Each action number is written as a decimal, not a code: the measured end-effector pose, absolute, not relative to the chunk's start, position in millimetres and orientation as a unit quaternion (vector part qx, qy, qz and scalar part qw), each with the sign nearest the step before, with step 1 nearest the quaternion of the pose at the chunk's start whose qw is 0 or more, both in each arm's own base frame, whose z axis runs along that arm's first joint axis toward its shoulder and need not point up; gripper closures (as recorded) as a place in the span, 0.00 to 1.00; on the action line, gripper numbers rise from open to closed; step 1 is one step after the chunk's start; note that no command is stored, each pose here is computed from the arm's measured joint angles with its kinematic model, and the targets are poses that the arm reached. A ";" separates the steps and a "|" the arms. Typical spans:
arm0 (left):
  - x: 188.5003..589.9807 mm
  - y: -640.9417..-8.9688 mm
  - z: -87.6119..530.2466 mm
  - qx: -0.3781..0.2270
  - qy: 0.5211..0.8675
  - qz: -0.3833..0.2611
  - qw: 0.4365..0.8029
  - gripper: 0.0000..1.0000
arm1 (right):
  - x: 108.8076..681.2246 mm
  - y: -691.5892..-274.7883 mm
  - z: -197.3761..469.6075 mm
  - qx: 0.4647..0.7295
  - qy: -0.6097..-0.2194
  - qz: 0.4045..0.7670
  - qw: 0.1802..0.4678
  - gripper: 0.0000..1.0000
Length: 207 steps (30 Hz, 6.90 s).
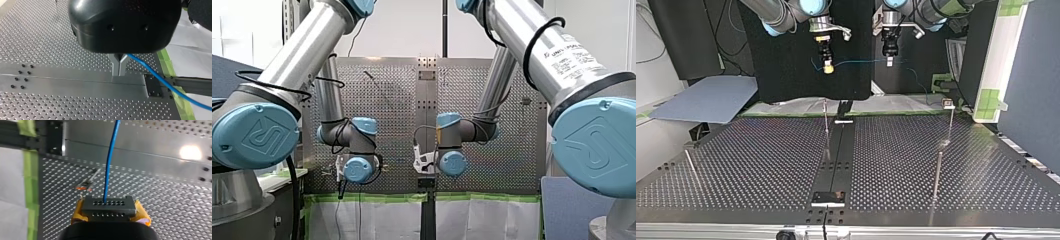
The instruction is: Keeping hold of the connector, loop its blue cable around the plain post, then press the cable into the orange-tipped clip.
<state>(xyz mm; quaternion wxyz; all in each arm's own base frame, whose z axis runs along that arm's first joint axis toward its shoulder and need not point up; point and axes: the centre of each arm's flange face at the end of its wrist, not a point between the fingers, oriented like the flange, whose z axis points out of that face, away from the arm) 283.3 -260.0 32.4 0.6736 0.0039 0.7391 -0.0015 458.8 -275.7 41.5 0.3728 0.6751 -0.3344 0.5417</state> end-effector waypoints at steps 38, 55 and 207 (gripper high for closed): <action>309.3 -258.7 116.0 -0.082 0.713 0.011 0.696 1.00 | 491.2 -299.6 180.0 0.646 -0.335 0.604 0.325 1.00; 356.1 -269.9 226.6 -0.154 0.655 -0.021 0.740 1.00 | 497.1 -310.3 316.4 0.602 -0.321 0.651 0.333 1.00; 564.3 -130.1 318.6 -0.159 0.705 -0.139 0.677 0.00 | 567.1 -417.0 113.4 0.719 -0.334 0.548 0.266 1.00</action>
